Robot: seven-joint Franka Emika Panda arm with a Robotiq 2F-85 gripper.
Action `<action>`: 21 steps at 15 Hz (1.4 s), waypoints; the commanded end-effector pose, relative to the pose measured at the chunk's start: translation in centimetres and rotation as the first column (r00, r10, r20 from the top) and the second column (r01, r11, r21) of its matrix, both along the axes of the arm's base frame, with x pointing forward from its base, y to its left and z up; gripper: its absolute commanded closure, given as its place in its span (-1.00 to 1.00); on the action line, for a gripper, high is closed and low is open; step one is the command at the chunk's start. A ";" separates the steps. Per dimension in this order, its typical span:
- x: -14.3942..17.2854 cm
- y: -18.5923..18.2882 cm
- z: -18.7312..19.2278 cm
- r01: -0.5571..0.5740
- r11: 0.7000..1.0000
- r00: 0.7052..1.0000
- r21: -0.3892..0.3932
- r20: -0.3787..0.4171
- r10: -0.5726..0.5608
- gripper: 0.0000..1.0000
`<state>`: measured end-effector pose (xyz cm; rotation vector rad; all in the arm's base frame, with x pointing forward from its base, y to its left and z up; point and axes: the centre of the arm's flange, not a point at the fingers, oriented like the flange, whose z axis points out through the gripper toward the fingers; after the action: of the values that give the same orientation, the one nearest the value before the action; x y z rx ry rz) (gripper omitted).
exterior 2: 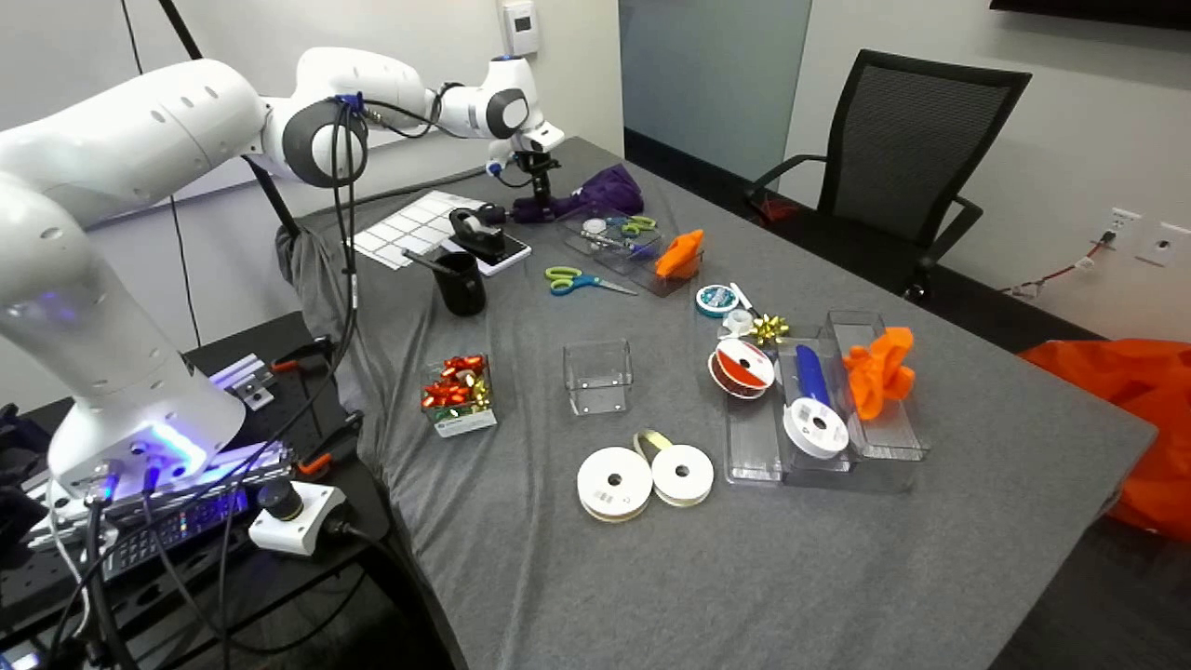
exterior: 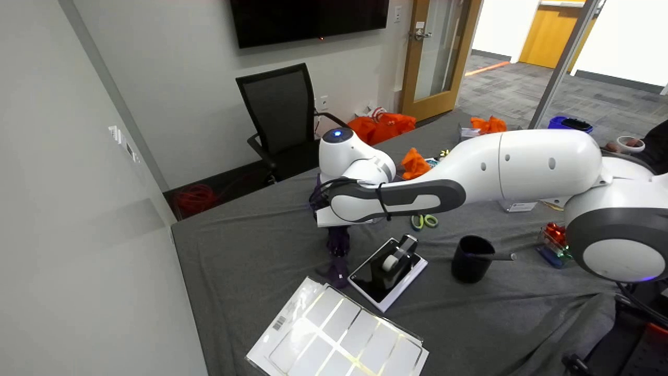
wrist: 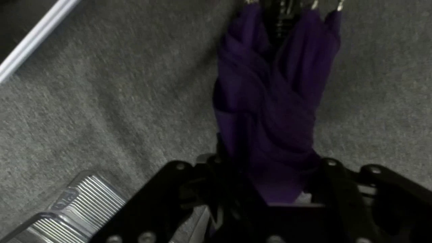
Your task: Move the umbrella to the left
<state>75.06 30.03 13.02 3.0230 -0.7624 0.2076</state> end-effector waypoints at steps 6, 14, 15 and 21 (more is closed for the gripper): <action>3.4 1.1 -0.7 0.025 0.999 0.999 -0.033 -0.040 -0.026 0.80; 2.0 2.2 3.6 0.088 0.993 0.987 -0.076 -0.131 -0.097 0.80; 1.9 2.5 4.1 0.091 0.993 0.986 -0.076 -0.132 -0.101 0.80; 0.4 4.2 8.3 0.059 0.996 0.991 -0.068 -0.119 -0.067 0.80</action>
<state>73.37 32.19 19.12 2.9126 -0.8464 0.0461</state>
